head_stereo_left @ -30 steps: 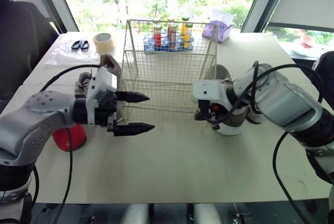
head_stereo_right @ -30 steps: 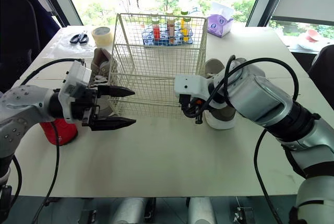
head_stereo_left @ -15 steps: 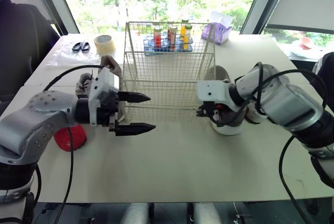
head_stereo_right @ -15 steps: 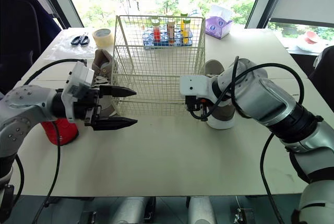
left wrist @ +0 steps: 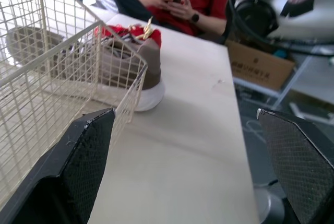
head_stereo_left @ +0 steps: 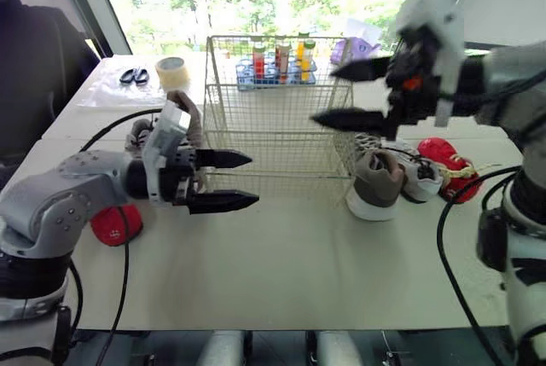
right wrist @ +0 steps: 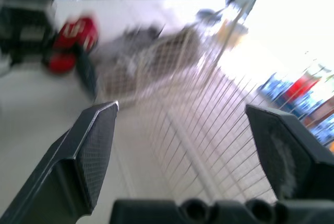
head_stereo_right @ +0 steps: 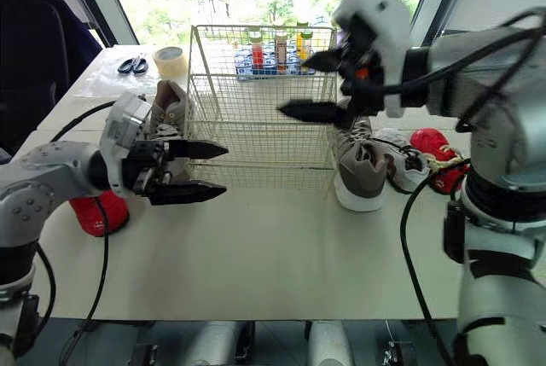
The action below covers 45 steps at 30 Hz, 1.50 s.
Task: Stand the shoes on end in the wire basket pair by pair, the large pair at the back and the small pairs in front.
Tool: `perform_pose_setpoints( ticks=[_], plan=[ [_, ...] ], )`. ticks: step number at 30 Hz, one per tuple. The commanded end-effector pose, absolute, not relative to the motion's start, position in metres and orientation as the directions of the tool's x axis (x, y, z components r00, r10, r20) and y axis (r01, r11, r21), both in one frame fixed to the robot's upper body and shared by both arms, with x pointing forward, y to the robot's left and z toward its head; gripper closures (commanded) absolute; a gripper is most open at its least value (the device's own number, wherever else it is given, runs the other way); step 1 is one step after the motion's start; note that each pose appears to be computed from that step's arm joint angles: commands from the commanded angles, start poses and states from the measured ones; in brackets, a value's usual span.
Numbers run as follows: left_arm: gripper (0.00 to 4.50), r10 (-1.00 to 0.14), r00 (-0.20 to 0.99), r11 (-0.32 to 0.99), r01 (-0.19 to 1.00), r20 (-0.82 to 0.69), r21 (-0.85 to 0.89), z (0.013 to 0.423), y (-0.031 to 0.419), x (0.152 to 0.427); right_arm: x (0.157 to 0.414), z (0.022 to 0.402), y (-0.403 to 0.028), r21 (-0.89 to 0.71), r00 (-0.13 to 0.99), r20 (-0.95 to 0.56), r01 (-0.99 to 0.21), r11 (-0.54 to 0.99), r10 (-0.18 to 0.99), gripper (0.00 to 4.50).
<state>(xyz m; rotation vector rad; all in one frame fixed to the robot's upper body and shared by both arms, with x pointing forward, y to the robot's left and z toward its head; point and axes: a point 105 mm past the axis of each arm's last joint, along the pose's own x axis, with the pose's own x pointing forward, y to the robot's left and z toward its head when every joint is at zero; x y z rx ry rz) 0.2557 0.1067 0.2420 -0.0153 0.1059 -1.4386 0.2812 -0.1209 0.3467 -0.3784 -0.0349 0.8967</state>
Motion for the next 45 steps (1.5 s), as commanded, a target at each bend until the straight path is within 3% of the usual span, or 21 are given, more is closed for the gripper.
perform_pose_setpoints(
  ticks=[1, 2, 4, 6, 9, 19, 31, 38, 41, 45],
  plan=[
    [0.0, -0.99, 0.139, 0.141, 0.988, -0.036, -0.063, 0.247, 0.098, 0.258, 0.288, 0.349, -0.185, -0.271, 0.844, 0.137, -0.471, 0.839, 0.518, 0.19],
    [0.0, -0.989, 0.143, 0.145, 0.988, -0.031, -0.057, 0.246, 0.093, 0.259, 0.285, 0.346, -0.209, -0.207, 0.876, 0.281, -0.343, 0.916, 0.391, 0.19],
    [0.0, -0.989, 0.145, 0.146, 0.988, -0.022, -0.058, 0.244, 0.084, 0.261, 0.279, 0.291, -0.235, -0.124, 0.949, 0.245, -0.171, 0.977, 0.197, 0.19],
    [0.0, -0.99, 0.138, 0.14, 0.989, -0.039, -0.045, 0.239, 0.077, 0.258, 0.269, 0.247, -0.236, -0.077, 0.98, 0.179, -0.078, 0.994, 0.091, 0.19],
    [0.0, -0.988, 0.132, 0.135, 0.99, -0.084, -0.039, 0.226, 0.07, 0.249, 0.255, 0.222, -0.227, -0.059, 0.986, 0.167, -0.005, 0.998, 0.015, 0.19],
    [0.0, -0.982, 0.179, 0.185, 0.974, -0.055, -0.132, 0.205, 0.059, 0.223, 0.249, 0.179, -0.192, 0.021, 0.995, 0.072, -0.066, 0.998, 0.065, 0.19],
    [0.0, -0.95, 0.123, 0.177, 0.97, -0.288, -0.168, 0.157, 0.081, 0.191, 0.298, 0.155, -0.199, 0.08, 0.999, 0.017, -0.051, 0.995, 0.05, 0.19],
    [0.0, -0.949, 0.144, 0.191, 0.971, -0.28, -0.147, 0.157, 0.082, 0.192, 0.316, 0.12, -0.205, 0.124, 0.985, -0.162, -0.045, 0.991, 0.065, 0.19],
    [0.0, -0.946, 0.159, 0.201, 0.971, -0.282, -0.128, 0.16, 0.081, 0.196, 0.316, 0.104, -0.204, 0.055, 0.97, -0.236, -0.049, 0.997, 0.061, 1.03],
    [0.0, -0.945, 0.168, 0.208, 0.971, -0.282, -0.119, 0.162, 0.08, 0.199, 0.312, 0.092, -0.201, 0.043, 0.958, -0.28, -0.052, 0.998, 0.062, 2.66]
  ],
)
